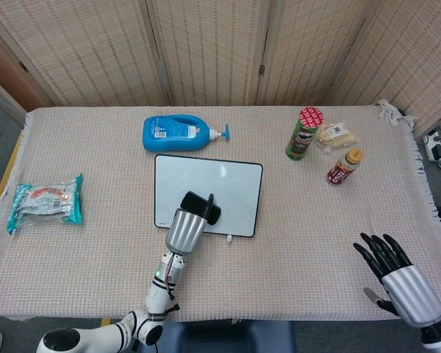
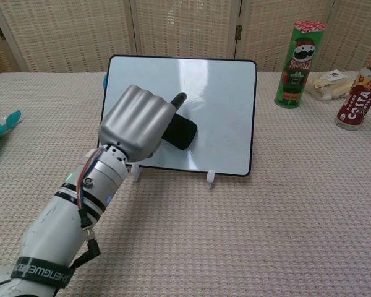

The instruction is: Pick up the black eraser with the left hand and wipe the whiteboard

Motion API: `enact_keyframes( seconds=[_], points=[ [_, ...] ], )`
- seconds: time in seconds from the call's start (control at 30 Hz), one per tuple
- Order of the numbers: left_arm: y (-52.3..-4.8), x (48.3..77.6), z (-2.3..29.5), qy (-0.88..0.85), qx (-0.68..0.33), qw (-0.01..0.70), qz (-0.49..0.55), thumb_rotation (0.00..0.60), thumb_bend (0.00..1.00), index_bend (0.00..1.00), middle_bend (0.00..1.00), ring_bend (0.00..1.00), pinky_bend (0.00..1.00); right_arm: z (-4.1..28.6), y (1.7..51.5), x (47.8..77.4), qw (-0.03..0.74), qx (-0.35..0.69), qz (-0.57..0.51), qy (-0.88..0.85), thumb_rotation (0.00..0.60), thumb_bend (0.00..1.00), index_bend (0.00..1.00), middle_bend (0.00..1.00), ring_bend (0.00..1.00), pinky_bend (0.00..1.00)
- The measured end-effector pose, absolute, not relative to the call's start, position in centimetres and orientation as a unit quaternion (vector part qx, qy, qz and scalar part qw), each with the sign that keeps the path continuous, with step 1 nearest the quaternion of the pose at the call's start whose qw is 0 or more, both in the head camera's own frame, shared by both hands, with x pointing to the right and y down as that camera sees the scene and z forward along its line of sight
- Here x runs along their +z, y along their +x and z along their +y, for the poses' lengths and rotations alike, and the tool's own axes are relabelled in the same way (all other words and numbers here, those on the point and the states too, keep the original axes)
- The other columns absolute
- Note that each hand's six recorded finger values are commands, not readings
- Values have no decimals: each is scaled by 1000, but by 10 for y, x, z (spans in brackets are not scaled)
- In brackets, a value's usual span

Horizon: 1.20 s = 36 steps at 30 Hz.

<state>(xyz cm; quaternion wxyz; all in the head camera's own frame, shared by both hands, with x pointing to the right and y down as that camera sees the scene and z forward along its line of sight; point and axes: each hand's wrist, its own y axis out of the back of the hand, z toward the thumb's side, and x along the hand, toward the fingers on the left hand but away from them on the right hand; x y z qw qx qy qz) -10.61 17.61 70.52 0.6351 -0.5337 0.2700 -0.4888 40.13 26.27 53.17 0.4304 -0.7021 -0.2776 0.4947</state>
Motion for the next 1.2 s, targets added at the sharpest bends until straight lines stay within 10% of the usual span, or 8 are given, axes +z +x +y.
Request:
enact_keyframes(
  seconds=[0.4, 0.63, 0.9, 1.2],
  points=[
    [-119, 682, 189, -553, -492, 614, 273, 600, 328, 99, 1000, 935, 1000, 263, 401, 534, 433, 499, -275, -698, 600, 268, 0, 0, 0, 0],
    [-162, 641, 201, -589, -506, 560, 288, 600, 293, 0, 978, 737, 899, 264, 398, 541, 436, 507, -265, -695, 600, 268, 0, 0, 0, 0],
    [-276, 600, 230, -616, -561, 479, 276, 600, 254, 0, 108, 52, 171, 263, 394, 551, 433, 518, -252, -693, 600, 268, 0, 0, 0, 0],
    [-381, 569, 283, -615, -582, 377, 376, 600, 249, 0, 0, 0, 0, 260, 389, 563, 430, 529, -240, -691, 600, 268, 0, 0, 0, 0]
  ],
)
